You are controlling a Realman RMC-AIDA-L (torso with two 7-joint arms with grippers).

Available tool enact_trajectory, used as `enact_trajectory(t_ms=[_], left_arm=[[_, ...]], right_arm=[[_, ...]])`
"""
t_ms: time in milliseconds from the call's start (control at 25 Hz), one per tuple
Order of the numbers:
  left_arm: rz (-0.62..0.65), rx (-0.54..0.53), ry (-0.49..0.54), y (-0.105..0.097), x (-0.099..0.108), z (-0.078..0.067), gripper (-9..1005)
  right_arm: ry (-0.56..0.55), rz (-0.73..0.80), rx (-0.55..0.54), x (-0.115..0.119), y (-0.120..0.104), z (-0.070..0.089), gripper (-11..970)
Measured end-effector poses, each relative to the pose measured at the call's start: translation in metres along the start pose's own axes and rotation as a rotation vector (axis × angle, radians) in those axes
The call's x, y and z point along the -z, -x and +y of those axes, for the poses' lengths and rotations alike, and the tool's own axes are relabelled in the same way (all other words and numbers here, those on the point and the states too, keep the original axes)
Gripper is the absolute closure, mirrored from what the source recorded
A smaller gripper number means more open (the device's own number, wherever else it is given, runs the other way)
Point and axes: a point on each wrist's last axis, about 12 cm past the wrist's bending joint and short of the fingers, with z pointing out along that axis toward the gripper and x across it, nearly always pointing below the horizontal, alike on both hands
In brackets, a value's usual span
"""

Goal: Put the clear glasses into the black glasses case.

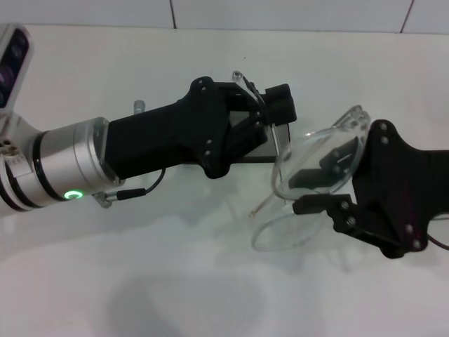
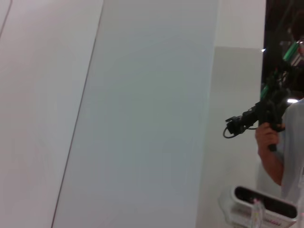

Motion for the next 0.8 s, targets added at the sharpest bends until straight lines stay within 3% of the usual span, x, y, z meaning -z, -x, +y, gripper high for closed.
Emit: enact_trajectory(t_ms=[800], left_arm=[[-0.011, -0.02, -0.062, 0.006, -0.0058, -0.0045, 885]], right_arm=[[-0.053, 0.051, -0.011, 0.0, -0.0062, -0.007, 847]])
